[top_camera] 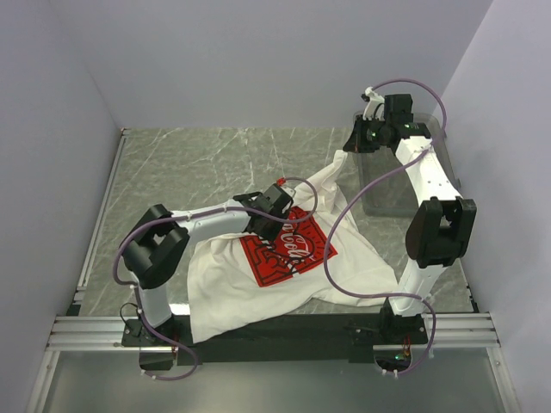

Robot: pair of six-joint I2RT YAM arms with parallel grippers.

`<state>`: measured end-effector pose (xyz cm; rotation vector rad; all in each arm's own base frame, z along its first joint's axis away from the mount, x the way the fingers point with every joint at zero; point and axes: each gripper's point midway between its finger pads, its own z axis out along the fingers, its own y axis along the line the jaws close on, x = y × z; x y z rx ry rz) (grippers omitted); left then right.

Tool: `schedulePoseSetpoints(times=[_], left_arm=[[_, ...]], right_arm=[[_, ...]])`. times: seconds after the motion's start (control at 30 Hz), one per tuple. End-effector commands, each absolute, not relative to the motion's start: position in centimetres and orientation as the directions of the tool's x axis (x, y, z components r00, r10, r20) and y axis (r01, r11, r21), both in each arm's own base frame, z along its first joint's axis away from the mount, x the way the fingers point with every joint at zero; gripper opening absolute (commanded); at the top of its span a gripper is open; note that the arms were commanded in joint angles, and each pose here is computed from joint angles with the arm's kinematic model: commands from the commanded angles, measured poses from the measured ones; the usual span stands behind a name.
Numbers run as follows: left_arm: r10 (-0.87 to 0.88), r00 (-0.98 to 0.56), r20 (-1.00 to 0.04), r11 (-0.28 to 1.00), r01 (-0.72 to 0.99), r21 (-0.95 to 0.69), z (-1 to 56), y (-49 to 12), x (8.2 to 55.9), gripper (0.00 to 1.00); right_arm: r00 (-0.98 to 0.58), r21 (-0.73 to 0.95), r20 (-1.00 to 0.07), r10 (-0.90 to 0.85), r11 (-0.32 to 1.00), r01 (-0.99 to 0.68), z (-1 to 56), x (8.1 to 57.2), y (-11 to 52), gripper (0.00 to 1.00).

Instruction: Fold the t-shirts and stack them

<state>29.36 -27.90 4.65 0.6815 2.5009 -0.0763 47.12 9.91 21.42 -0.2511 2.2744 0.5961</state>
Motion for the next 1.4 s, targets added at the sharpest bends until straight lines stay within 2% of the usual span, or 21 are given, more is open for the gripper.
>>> schedulePoseSetpoints(times=[0.0, 0.23, 0.37, 0.77, 0.93, 1.1, 1.23, 1.37], left_arm=[[0.41, -0.726, -0.552, 0.896, 0.435, 0.093, 5.2, -28.7, 30.8, 0.57], [0.392, -0.752, -0.53, 0.912, 0.393, 0.116, 4.1, -28.3, 31.5, 0.57], [0.37, -0.766, -0.526, 0.924, 0.365, 0.118, 3.8, -27.6, 32.1, 0.5], [0.338, -0.774, -0.535, 0.933, 0.348, 0.087, 4.4, -27.3, 32.5, 0.2], [0.307, -0.768, -0.562, 0.937, 0.349, 0.035, 6.3, -27.3, 32.4, 0.01], [0.2, -0.76, -0.618, 0.942, 0.323, -0.093, 10.1, -25.7, 33.3, 0.01], [0.051, -0.775, -0.63, 0.931, 0.265, -0.251, 12.6, -21.9, 35.1, 0.0], [-0.048, -0.756, -0.653, 0.931, 0.203, -0.304, 14.4, -17.6, 37.1, 0.0]], right_arm=[[-0.682, 0.342, -0.731, 0.0, 0.865, -0.366, 21.9, 47.1, 10.3, 0.0], [-0.682, 0.345, -0.731, 0.001, 0.864, -0.368, 22.0, 47.0, 10.3, 0.0], [-0.683, 0.346, -0.731, 0.001, 0.863, -0.369, 22.0, 46.9, 10.3, 0.0], [-0.685, 0.345, -0.729, -0.003, 0.862, -0.371, 21.8, 46.9, 10.4, 0.0], [-0.683, 0.339, -0.731, -0.012, 0.862, -0.378, 22.0, 46.8, 10.4, 0.0], [-0.684, 0.33, -0.728, -0.047, 0.851, -0.409, 22.2, 46.6, 10.8, 0.0], [-0.685, 0.322, -0.721, -0.109, 0.822, -0.469, 22.1, 46.7, 12.4, 0.0], [-0.649, 0.276, -0.732, -0.209, 0.78, -0.562, 22.7, 47.0, 14.7, 0.0]])
